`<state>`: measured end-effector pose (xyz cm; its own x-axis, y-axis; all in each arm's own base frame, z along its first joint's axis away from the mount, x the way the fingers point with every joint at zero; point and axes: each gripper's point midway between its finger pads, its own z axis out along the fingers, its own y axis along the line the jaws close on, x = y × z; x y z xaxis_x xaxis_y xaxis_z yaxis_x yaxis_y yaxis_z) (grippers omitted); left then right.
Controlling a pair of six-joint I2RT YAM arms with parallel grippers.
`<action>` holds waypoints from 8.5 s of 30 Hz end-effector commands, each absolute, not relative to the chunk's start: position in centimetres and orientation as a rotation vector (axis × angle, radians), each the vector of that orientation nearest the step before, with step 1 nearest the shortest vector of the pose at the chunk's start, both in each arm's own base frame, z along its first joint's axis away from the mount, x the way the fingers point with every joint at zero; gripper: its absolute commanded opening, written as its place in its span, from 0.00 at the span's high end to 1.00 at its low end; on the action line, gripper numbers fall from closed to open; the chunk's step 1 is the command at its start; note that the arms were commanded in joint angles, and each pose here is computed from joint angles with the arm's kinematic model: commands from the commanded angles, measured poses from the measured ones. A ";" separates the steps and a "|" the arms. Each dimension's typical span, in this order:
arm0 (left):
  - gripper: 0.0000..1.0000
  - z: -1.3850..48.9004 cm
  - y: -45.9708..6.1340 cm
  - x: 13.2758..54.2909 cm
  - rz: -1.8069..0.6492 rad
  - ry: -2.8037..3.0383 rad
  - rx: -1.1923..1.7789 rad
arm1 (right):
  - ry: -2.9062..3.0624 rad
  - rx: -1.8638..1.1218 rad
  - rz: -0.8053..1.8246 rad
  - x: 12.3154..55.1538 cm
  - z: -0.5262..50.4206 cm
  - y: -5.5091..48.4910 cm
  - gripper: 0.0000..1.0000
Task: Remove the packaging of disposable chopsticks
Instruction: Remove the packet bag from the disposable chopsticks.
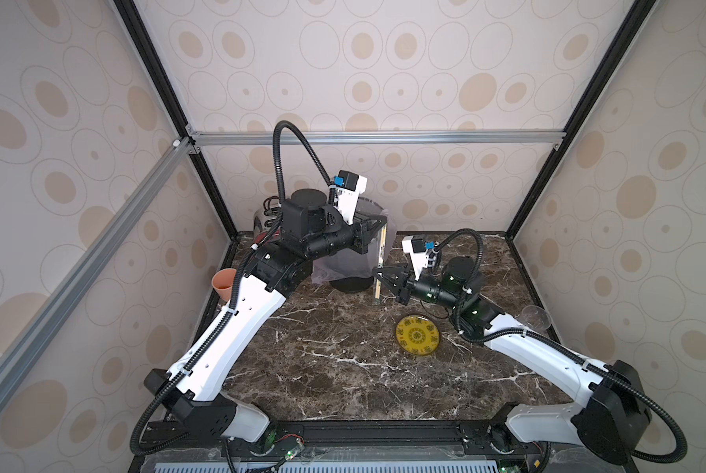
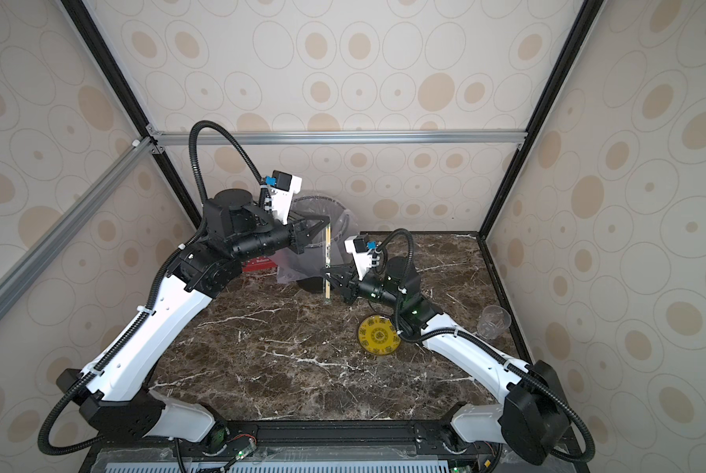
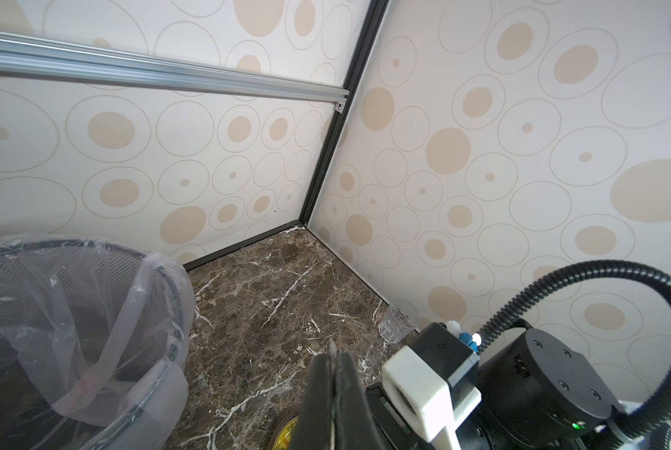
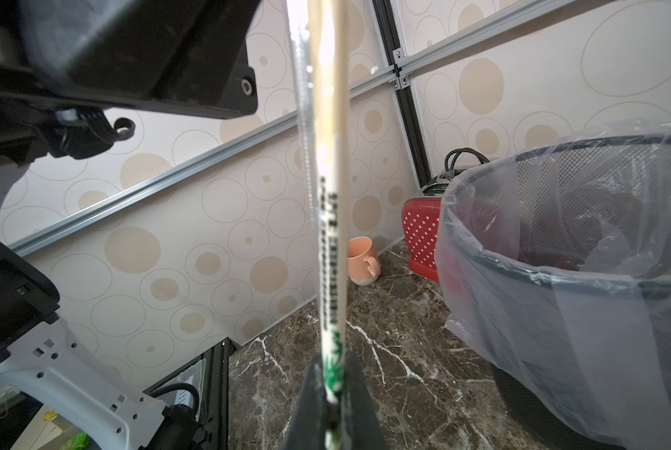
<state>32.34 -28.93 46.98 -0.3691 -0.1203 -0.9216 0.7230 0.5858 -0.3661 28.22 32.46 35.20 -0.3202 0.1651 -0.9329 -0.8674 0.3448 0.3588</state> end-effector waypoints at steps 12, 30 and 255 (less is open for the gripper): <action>1.00 46.7 -30.5 30.6 -1.165 1.733 0.344 | 1.330 -0.592 1.200 29.0 41.1 33.1 1.00; 1.00 44.0 -32.2 29.8 -1.164 1.787 0.388 | 1.294 -0.419 1.161 31.5 43.8 32.1 1.00; 0.96 43.4 -26.3 28.7 -0.983 1.818 0.450 | 1.274 -0.738 1.322 27.0 44.6 36.6 1.00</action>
<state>29.75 -25.41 44.97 -0.3792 -0.1454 -0.9138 0.6674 0.6411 -0.3789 27.53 36.65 41.20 -0.3090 0.2197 -0.9254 -0.9142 0.1998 0.3527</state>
